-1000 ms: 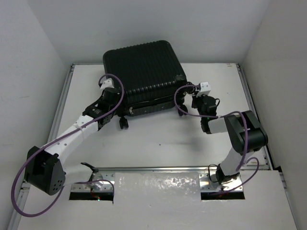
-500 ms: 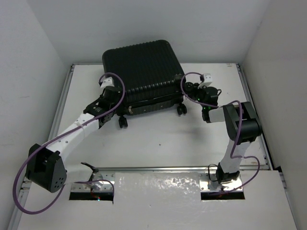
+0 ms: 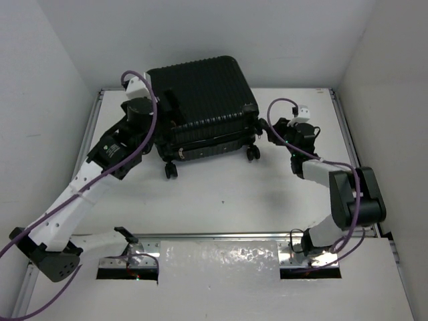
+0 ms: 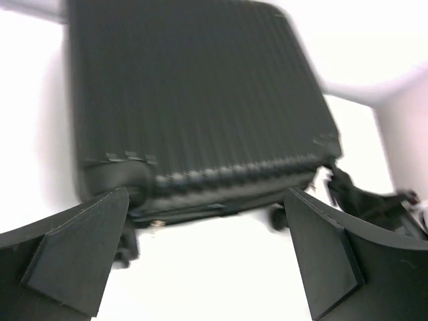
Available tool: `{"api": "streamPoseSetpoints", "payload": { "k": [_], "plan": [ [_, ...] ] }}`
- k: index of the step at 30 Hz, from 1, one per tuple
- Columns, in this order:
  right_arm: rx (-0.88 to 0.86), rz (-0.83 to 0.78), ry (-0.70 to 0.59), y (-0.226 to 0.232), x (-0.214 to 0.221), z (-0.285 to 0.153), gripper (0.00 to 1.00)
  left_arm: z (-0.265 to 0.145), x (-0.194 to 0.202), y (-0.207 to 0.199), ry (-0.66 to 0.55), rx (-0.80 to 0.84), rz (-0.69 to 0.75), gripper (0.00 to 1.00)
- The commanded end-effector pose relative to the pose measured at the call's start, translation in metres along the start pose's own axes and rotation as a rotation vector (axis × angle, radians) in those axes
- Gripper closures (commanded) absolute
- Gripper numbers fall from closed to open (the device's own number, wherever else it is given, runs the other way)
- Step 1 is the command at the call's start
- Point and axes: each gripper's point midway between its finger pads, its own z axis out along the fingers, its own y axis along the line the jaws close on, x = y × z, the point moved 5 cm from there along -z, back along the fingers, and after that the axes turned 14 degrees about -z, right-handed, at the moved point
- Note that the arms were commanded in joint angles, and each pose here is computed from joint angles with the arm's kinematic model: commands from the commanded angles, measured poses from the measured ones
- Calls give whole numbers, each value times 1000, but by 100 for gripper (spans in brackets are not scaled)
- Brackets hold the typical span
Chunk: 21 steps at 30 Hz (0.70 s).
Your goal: Pack the luggage
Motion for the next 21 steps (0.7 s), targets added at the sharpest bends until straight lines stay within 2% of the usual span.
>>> {"api": "streamPoseSetpoints", "payload": {
  "k": [1,2,3,5,6,9,10,15,17,21],
  "plan": [
    [44,-61,-13,-5,-25,-18,56,-5,16,2,43,-34,55,0],
    [-4,-122,-14,0,-28,-22,44,-5,17,1,44,-22,45,0],
    [-29,-158,0,3,-30,-27,38,-5,21,3,47,-16,44,0],
    [-76,-284,49,2,-36,-25,35,-5,25,8,54,-23,56,0],
    [-106,-303,145,2,-23,-27,35,-7,25,10,51,-26,61,0],
    [-273,-361,271,5,-9,-24,40,-9,27,19,53,-51,89,0],
    [-337,-401,265,3,-5,-23,47,-11,29,23,66,-53,110,0],
    [-537,-395,247,20,-14,-11,56,-12,35,29,86,-62,141,0],
    [-597,-359,297,23,-3,-5,58,-12,37,33,92,-77,153,0],
    [-633,-354,299,25,2,7,59,-12,39,39,91,-91,171,0]
  ]
}}
